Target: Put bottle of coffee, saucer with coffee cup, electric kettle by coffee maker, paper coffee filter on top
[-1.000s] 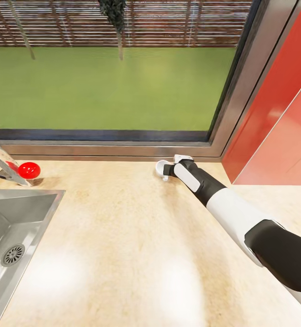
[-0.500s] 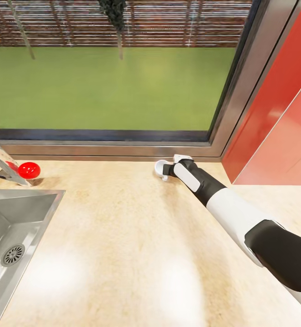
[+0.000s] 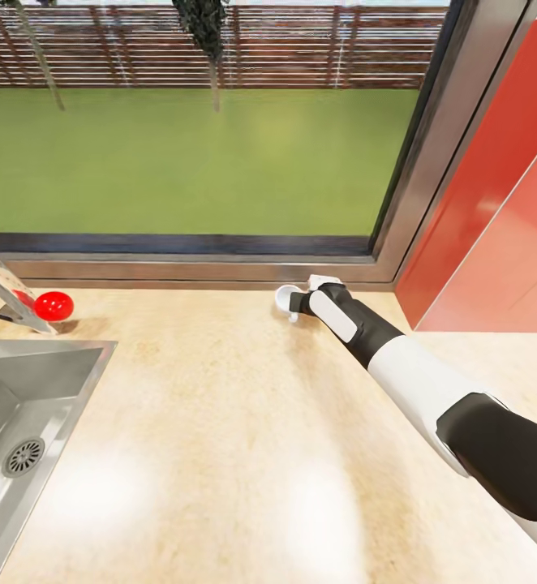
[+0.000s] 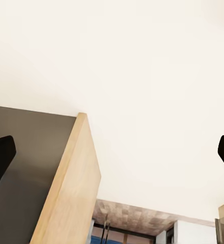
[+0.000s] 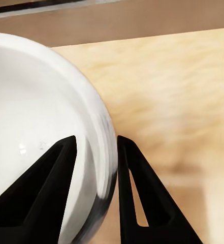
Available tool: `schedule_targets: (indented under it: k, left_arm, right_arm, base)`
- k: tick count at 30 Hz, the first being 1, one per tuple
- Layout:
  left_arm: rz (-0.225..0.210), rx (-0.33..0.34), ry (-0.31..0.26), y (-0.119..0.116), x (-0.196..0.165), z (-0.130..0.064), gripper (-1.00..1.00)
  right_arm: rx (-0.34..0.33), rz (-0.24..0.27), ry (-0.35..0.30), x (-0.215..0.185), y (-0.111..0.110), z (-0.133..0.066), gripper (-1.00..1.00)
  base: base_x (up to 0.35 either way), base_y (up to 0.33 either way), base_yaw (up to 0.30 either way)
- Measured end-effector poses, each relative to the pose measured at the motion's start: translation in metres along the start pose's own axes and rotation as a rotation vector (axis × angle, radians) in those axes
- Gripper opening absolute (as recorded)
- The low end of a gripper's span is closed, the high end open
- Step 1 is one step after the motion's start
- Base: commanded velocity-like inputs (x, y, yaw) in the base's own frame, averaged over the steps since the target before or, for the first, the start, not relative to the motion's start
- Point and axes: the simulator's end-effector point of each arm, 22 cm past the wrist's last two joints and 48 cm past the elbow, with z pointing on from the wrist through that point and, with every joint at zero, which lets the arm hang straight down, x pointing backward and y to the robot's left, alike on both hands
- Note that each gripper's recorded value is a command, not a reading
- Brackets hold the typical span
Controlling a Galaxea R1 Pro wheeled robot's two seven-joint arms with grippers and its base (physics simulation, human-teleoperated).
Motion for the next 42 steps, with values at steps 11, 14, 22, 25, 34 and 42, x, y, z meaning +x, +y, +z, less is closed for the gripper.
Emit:
schedule_targets:
  k: [11, 14, 22, 25, 34, 42]
  left_arm:
    - [-0.003, 0.001, -0.018, -0.001, -0.007, 0.001, 1.0]
    - [-0.004, 0.001, -0.022, -0.001, -0.009, 0.001, 1.0]
    - [-0.007, 0.003, -0.036, -0.001, -0.014, 0.002, 1.0]
    - [-0.007, 0.003, -0.039, -0.001, -0.015, 0.002, 1.0]
    - [-0.01, 0.004, -0.052, -0.002, -0.02, 0.002, 1.0]
    - [-0.012, 0.004, -0.07, -0.002, -0.027, 0.003, 1.0]
  right_arm:
    - [-0.002, -0.004, -0.017, -0.009, 0.002, -0.01, -1.0]
    - [-0.002, -0.005, -0.021, -0.011, 0.003, -0.012, -1.0]
    - [-0.004, -0.006, -0.033, -0.018, 0.004, -0.019, -1.0]
    - [-0.005, -0.007, -0.037, -0.02, 0.005, -0.022, -1.0]
    - [-0.006, -0.008, -0.051, -0.028, 0.007, -0.03, -1.0]
    - [-0.034, -0.022, -0.1, -0.047, 0.021, -0.046, -1.0]
  base:
    - [0.0, 0.0, 0.0]
    - [0.0, 0.0, -0.014]
    - [-0.034, 0.0, -0.059]
    - [-0.265, 0.0, -0.069]
    - [-0.328, 0.0, -0.071]
    - [-0.335, 0.0, -0.071]
